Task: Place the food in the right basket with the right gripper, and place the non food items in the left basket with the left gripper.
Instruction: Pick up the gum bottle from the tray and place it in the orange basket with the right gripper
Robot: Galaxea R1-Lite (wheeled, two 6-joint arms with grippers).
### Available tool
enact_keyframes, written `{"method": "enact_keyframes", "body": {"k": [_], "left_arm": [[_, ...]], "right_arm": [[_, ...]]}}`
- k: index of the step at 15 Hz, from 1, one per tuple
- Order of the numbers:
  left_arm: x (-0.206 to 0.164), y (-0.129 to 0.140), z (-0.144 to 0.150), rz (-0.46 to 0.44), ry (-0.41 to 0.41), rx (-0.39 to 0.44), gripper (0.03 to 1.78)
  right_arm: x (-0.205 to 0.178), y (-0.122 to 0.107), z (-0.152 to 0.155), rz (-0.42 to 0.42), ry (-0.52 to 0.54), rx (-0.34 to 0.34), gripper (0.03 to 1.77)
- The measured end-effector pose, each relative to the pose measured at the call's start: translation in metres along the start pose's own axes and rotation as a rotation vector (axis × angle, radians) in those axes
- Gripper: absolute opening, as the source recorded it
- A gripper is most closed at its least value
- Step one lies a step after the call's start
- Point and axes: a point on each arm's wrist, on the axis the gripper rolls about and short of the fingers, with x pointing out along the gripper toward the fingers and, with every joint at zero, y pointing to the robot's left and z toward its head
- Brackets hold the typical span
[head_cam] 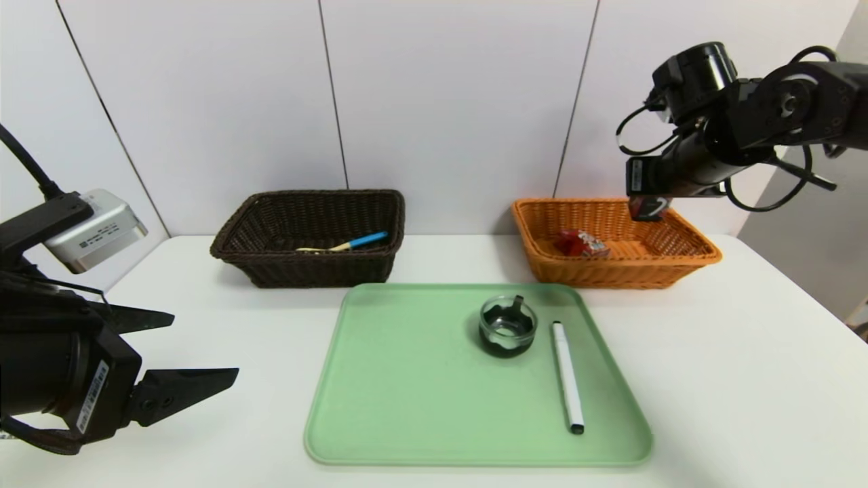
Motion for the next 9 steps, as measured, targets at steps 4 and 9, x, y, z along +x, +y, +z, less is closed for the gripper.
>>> {"method": "enact_keyframes", "body": {"k": [4,9], "left_arm": [[0.001,0.000,0.000,-0.001,0.003,-0.001,1.69],[0.000,0.000,0.000,-0.001,0.001,0.001,1.69]], "right_arm": [[0.032,-0.002,-0.002,-0.026,-0.002,-0.007,0.76],[0.060,-0.013,-0.007,-0.068,0.022,-0.018,0.76]]}}
